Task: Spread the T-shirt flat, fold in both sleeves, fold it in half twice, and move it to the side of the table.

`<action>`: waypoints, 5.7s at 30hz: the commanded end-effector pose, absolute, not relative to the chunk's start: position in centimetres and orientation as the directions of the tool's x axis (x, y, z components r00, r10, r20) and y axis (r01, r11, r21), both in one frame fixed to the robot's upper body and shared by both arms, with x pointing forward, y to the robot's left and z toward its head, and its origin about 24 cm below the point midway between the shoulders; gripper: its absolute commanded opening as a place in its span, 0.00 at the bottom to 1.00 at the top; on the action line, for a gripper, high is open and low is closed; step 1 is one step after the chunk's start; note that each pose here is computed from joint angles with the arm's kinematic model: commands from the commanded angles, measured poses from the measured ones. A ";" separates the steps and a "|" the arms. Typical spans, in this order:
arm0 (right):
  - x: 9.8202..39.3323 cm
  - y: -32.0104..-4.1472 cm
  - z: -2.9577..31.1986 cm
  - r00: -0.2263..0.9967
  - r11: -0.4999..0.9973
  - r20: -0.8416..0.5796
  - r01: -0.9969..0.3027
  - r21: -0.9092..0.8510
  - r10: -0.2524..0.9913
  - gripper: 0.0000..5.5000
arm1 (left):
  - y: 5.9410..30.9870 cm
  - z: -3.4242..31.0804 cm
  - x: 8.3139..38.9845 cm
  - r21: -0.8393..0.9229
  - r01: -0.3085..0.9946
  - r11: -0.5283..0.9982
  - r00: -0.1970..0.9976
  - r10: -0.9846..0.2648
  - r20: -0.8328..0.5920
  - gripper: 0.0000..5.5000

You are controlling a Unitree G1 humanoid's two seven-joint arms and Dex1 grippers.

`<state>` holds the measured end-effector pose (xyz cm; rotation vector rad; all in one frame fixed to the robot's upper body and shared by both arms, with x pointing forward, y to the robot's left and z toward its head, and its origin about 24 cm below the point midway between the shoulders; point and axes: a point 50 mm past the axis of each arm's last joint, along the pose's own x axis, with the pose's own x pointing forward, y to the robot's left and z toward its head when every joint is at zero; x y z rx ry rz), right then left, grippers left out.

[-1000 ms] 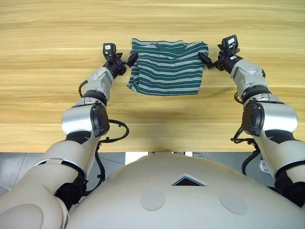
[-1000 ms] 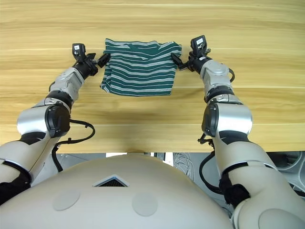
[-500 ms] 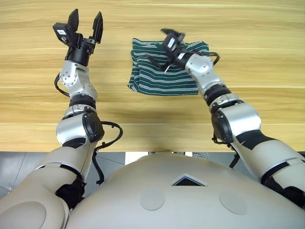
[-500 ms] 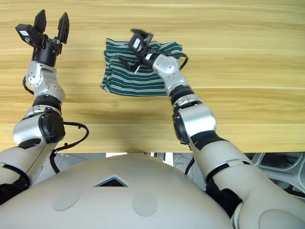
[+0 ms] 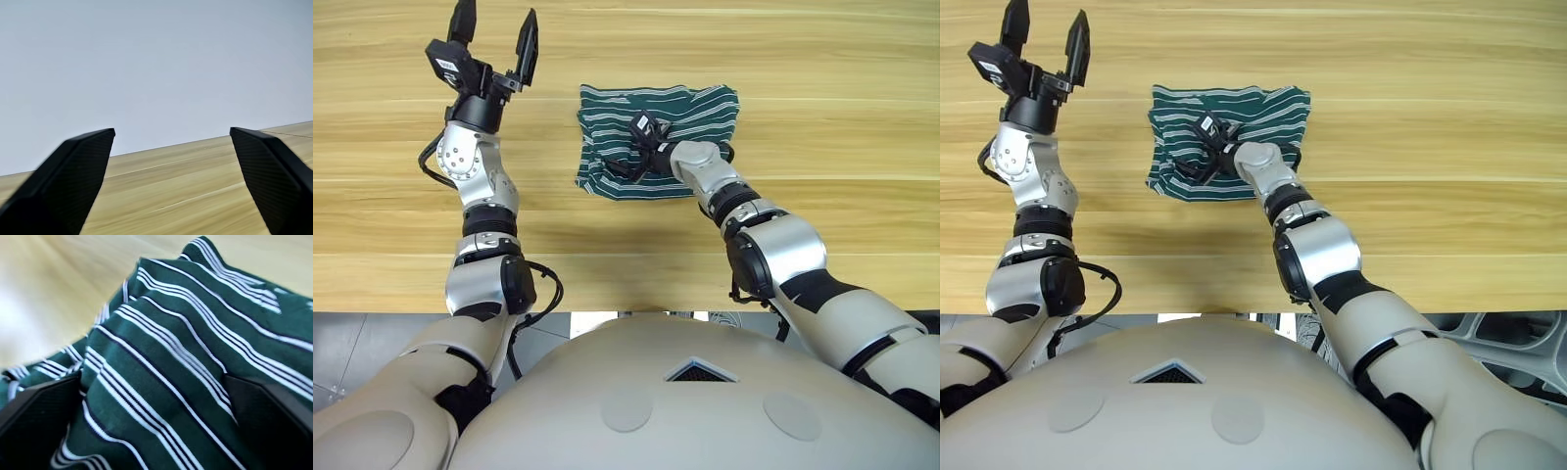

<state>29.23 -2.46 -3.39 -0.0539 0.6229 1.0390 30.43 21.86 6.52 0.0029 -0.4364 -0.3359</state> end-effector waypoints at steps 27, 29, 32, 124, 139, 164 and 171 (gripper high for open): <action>27.4 -20.7 1.6 0.262 0.256 -0.192 -0.965 -0.057 0.946 0.97 | 18.5 7.5 30.1 0.110 0.432 0.895 0.776 -0.431 0.460 0.77; 26.4 -21.4 -0.7 0.374 0.386 -0.315 -0.922 -0.025 0.872 0.97 | 18.3 7.6 29.9 0.118 0.432 0.894 0.772 -0.434 0.464 0.77; 25.0 -23.0 -2.2 0.484 0.526 -0.380 -0.850 0.007 0.788 0.97 | 18.1 7.7 29.5 0.127 0.431 0.894 0.769 -0.437 0.468 0.77; 21.9 -15.0 -3.9 0.044 -0.150 -0.549 -0.941 -0.303 0.835 0.74 | 21.6 -5.4 16.0 0.541 0.775 -0.328 0.111 -0.771 -0.627 0.88; 22.3 -14.5 -2.9 0.049 -0.125 -0.449 -0.928 -0.350 0.892 0.21 | 21.6 -6.0 14.9 0.483 0.768 -0.420 -0.005 -0.759 -0.651 0.55; 21.7 -19.1 1.6 -0.126 -0.166 -0.214 -0.969 -0.181 0.969 0.00 | 20.0 2.0 17.4 0.250 0.958 0.141 0.189 -0.965 -0.180 0.00; 25.2 -18.8 2.6 -0.090 -0.098 -0.170 -0.994 -0.044 0.981 0.00 | 19.1 1.6 22.0 0.037 0.971 0.236 0.238 -0.944 -0.227 0.00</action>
